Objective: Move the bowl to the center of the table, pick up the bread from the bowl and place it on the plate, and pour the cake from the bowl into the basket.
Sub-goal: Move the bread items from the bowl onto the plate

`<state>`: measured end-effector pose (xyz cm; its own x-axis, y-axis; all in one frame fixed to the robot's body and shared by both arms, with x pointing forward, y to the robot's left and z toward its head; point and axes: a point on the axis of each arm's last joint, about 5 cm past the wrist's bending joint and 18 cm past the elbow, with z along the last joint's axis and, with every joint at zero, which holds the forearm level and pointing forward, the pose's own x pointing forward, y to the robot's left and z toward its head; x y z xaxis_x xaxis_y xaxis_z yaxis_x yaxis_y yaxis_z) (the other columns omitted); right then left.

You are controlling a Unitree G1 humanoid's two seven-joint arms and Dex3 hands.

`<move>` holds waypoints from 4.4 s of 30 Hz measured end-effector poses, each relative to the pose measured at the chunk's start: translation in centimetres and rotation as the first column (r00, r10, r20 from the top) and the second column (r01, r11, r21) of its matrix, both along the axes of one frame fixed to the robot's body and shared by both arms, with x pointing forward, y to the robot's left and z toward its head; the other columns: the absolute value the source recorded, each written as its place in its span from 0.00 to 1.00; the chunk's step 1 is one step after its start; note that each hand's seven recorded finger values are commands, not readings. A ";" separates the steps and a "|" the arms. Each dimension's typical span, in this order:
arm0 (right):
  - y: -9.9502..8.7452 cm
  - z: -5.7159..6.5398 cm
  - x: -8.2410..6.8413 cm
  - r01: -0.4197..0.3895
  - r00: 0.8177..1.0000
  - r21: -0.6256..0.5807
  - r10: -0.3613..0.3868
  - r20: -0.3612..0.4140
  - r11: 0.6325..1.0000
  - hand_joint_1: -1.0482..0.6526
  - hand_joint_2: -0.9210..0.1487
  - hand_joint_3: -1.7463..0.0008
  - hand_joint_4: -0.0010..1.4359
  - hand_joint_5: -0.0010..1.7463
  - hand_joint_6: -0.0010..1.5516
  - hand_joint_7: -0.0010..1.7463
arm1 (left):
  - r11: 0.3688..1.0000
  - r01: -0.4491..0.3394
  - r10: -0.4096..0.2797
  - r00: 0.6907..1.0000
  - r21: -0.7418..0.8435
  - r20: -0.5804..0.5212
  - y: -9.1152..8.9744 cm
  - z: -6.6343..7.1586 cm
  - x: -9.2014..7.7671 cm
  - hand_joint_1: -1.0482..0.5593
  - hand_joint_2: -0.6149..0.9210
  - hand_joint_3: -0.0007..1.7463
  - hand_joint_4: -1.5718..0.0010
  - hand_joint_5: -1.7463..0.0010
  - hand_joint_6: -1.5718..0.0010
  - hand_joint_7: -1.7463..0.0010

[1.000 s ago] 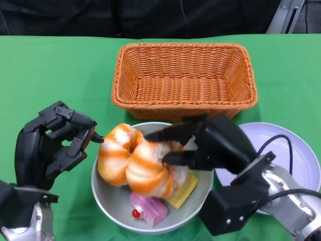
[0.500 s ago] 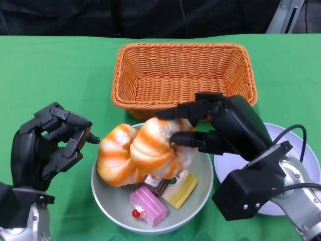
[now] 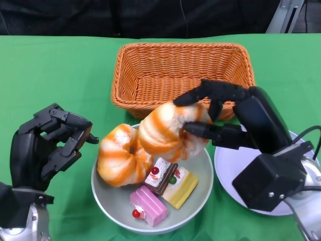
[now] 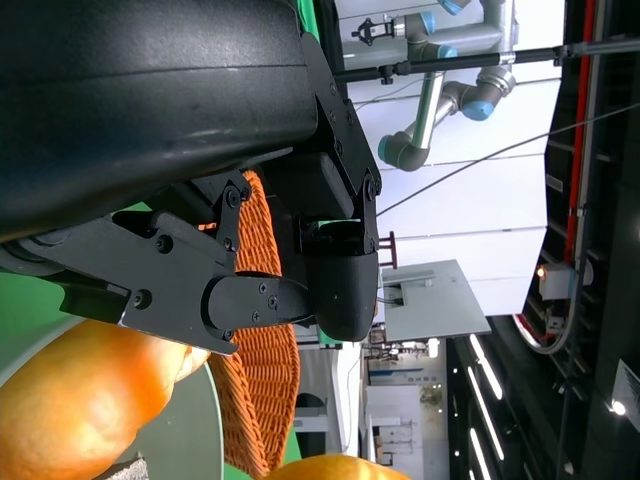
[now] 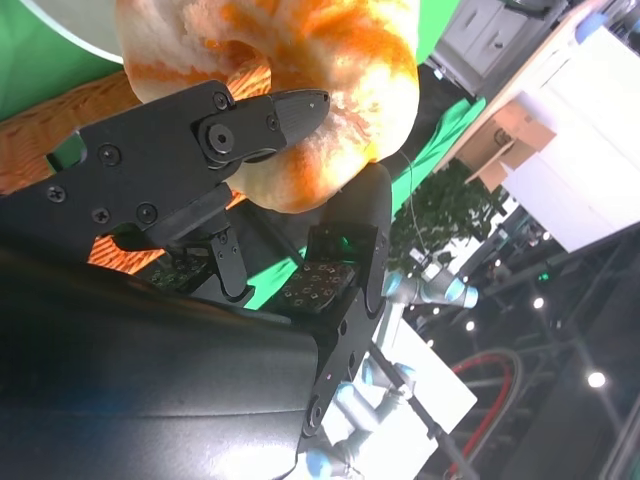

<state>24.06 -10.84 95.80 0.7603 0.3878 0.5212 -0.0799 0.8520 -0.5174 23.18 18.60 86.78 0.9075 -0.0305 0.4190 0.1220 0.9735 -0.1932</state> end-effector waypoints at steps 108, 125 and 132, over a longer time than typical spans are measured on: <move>-9.3 -6.6 -2.4 0.477 0.479 0.026 -0.235 -0.846 0.879 0.48 0.00 0.85 0.44 0.58 0.50 0.24 | 1.000 -0.001 0.001 1.000 0.008 0.002 0.6 -0.1 0.1 0.56 0.99 0.17 0.47 0.25 0.39 0.49; -8.3 -5.8 -3.4 0.432 0.593 -0.007 -0.289 -0.752 0.902 0.44 0.00 0.90 0.32 0.15 0.41 0.01 | 1.000 0.003 -0.003 1.000 0.008 0.003 0.5 -0.1 0.1 0.57 0.99 0.18 0.47 0.25 0.38 0.50; -8.1 -5.2 -3.5 0.443 0.630 -0.016 -0.324 -0.706 0.896 0.45 0.00 0.91 0.35 0.13 0.43 0.01 | 1.000 0.011 -0.011 1.000 0.007 0.006 0.5 -0.1 0.1 0.56 0.99 0.18 0.47 0.25 0.38 0.49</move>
